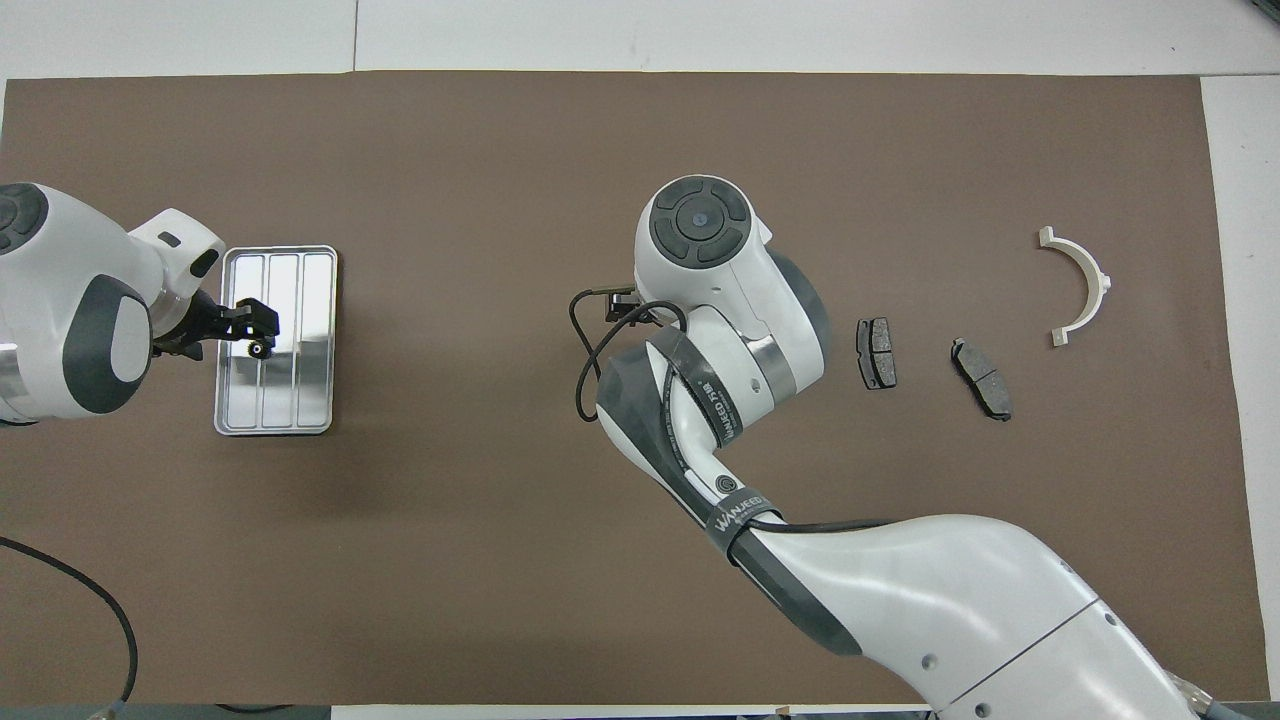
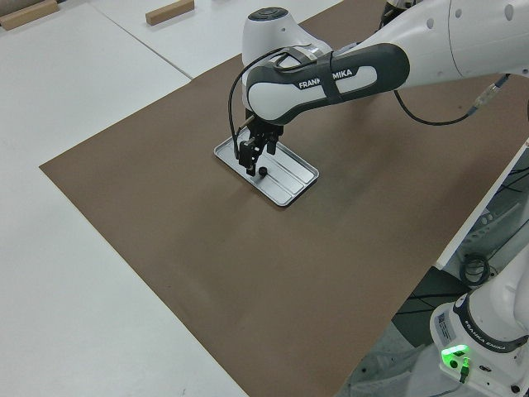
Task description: Place bearing gear from tray to pile
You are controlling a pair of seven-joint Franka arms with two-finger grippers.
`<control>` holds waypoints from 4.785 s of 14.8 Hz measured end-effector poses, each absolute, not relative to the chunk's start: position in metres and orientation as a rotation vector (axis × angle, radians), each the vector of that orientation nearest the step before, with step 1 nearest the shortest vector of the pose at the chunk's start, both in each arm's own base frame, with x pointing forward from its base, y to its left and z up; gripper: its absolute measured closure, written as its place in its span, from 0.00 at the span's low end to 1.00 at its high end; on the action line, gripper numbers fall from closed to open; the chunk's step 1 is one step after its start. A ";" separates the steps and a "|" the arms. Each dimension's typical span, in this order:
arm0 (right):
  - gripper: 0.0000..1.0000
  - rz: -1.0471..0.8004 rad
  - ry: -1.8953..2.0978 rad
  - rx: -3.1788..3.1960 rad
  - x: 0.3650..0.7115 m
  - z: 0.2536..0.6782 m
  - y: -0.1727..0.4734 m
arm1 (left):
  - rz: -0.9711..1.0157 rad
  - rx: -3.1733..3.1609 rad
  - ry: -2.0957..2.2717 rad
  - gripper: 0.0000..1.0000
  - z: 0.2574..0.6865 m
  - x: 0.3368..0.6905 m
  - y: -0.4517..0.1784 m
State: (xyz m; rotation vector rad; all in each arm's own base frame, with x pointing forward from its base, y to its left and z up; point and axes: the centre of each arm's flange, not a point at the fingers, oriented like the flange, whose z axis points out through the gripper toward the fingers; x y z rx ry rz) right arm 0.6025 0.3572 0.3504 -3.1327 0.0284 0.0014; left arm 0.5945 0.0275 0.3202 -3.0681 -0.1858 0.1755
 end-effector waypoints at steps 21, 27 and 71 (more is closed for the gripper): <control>0.00 -0.015 0.011 -3.124 0.575 0.294 0.369 | 0.129 -3.078 -0.166 0.40 0.301 0.586 0.020; 0.10 -0.007 0.017 -3.129 0.574 0.291 0.366 | 0.130 -3.078 -0.166 0.40 0.300 0.586 0.020; 0.65 -0.053 -0.386 -3.122 0.654 0.311 -0.051 | 0.004 -3.140 -0.827 0.76 0.352 0.518 -0.405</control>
